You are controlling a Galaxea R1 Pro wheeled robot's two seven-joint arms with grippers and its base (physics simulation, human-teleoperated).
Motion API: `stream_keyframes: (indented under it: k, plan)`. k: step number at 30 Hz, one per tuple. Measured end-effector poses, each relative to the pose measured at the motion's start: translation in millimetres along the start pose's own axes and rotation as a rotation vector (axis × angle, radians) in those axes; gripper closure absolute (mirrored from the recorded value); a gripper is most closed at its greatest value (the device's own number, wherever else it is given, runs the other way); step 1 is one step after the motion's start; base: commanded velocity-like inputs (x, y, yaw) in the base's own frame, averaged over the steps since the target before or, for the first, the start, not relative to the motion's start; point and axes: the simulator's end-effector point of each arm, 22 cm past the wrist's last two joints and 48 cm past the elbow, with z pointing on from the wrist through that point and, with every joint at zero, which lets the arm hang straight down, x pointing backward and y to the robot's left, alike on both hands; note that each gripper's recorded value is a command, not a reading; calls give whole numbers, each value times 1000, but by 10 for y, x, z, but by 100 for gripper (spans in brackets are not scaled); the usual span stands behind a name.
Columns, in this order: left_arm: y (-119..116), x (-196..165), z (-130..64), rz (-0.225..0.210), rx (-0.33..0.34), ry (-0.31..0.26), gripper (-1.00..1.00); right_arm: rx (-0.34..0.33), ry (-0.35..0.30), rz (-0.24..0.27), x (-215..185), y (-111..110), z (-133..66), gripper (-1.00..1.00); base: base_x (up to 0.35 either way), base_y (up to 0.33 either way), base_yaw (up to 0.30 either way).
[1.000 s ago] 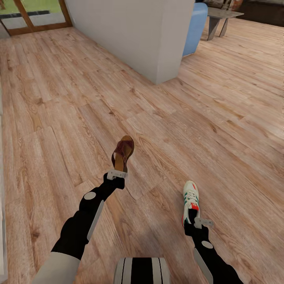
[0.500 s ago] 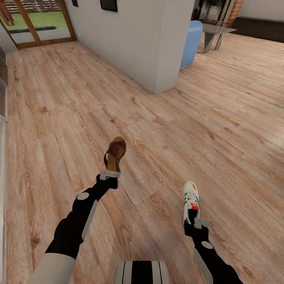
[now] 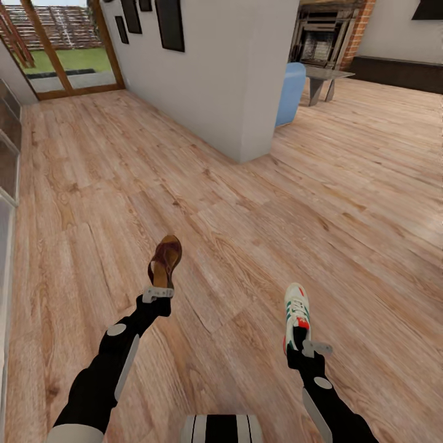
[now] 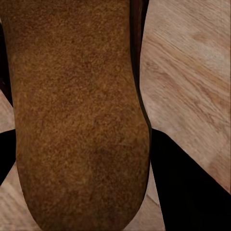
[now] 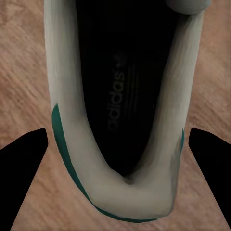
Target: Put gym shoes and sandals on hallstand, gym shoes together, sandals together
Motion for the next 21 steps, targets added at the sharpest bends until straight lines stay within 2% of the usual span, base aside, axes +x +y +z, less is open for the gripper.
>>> stream_keyframes:
  k: [2,5,8,13,15,16,17,19,21]
  plan:
    - [7,148,-79,-4,-9,19,100,-5,-10,-6,-52,21,-25,100,0,0,-1]
    - [42,256,-191,-1,-33,6,100,-10,-33,-33,-147,36,-62,100,0,0,0]
    - [156,442,-355,0,-97,-6,100,-8,-43,-79,-143,2,-114,100,0,0,0]
    - [303,914,-620,-11,-185,32,100,3,-41,-112,11,-112,-227,100,0,0,0]
    - [427,1272,-710,-30,-227,49,100,9,-103,-107,80,-231,-335,100,0,0,0]
    - [497,1550,-771,-45,-250,52,100,4,-154,-104,196,-279,-463,100,0,0,0]
    - [468,1915,-834,-56,-251,96,100,12,-153,-92,394,-354,-541,100,0,0,0]
    - [415,2233,-931,-66,-250,112,100,19,-197,-89,636,-465,-675,100,0,0,0]
    - [375,2262,-962,-68,-247,95,100,18,-230,-87,632,-482,-728,100,0,0,0]
